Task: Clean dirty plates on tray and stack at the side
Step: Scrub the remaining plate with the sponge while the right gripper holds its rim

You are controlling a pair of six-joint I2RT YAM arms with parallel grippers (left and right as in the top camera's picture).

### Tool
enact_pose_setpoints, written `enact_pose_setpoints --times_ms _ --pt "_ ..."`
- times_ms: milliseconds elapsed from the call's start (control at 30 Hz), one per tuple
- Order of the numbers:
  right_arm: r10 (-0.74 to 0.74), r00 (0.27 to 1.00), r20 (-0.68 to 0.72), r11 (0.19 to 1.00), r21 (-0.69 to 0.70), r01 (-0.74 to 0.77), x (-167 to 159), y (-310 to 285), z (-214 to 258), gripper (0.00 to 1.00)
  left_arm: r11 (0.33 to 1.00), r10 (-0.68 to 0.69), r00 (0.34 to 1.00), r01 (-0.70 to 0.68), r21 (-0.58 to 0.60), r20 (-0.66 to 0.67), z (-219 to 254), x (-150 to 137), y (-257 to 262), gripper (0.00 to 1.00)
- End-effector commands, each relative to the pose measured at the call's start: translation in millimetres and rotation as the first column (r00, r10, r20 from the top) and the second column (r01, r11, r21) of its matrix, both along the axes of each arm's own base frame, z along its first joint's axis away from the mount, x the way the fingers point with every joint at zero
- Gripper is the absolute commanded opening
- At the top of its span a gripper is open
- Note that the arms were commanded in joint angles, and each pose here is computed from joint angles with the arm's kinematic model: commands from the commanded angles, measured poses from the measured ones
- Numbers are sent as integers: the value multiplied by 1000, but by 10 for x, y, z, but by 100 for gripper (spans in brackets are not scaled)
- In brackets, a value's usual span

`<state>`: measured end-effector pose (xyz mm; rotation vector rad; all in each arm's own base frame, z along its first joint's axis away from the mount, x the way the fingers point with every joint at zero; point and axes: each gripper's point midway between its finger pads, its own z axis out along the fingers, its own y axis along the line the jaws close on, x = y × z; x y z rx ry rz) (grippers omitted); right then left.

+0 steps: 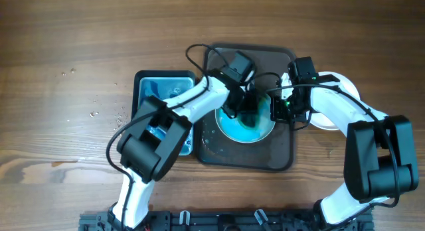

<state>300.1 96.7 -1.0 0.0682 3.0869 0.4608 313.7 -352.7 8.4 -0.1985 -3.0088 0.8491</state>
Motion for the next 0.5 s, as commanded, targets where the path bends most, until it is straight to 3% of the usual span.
enact_pose_setpoints --times_ms 0,233,400,467 --pt "18 999 -49 997 -71 -22 -110 -112 -184 4 994 -104 984 100 -40 -144 -193 -555 -272 4" --pt "24 999 -47 997 -71 -27 -109 -111 -184 4 993 -115 980 116 -2 -165 -228 -656 -229 4" --pt "23 998 -50 997 -71 -27 -115 -113 -184 4 986 -7 983 37 163 -182 -357 -455 292 4" --pt "23 998 -52 997 -72 -27 -119 -115 -184 4 947 61 985 -5 322 -164 -417 -328 752 4"
